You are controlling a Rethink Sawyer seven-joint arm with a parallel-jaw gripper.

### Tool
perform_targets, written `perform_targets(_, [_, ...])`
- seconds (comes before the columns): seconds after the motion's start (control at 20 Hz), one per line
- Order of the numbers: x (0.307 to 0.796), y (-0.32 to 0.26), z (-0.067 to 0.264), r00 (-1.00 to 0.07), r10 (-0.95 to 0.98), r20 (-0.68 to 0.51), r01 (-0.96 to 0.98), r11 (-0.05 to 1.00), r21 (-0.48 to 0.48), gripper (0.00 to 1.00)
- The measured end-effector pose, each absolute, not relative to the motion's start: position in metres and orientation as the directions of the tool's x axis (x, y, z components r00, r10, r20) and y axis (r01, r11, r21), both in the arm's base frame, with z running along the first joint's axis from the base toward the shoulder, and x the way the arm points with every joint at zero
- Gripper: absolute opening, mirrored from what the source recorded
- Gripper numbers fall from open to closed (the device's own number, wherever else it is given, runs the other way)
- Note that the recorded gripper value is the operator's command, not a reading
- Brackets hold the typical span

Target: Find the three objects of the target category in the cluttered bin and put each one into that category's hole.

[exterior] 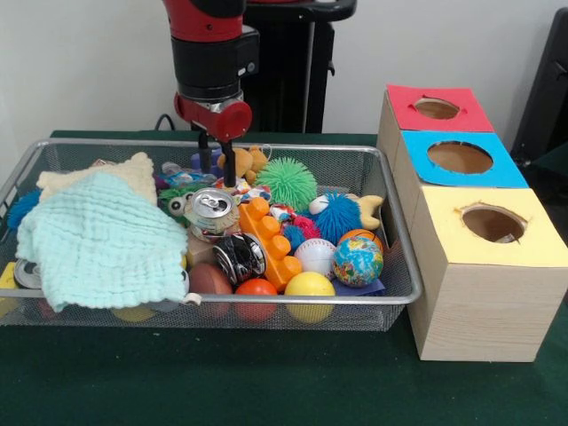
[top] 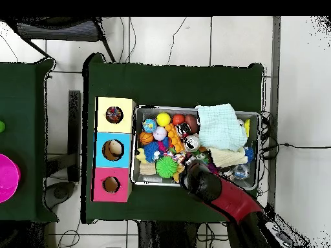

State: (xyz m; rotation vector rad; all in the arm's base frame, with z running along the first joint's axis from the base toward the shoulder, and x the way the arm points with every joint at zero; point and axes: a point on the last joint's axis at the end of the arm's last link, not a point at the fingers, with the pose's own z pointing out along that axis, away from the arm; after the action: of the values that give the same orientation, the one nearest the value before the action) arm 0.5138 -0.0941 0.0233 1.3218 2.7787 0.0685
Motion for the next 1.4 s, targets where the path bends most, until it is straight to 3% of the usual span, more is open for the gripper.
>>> perform_targets(1.4, [0.494,-0.062,0.003,-0.636,0.771,0.031,0.771,0.632,0.076,1.00])
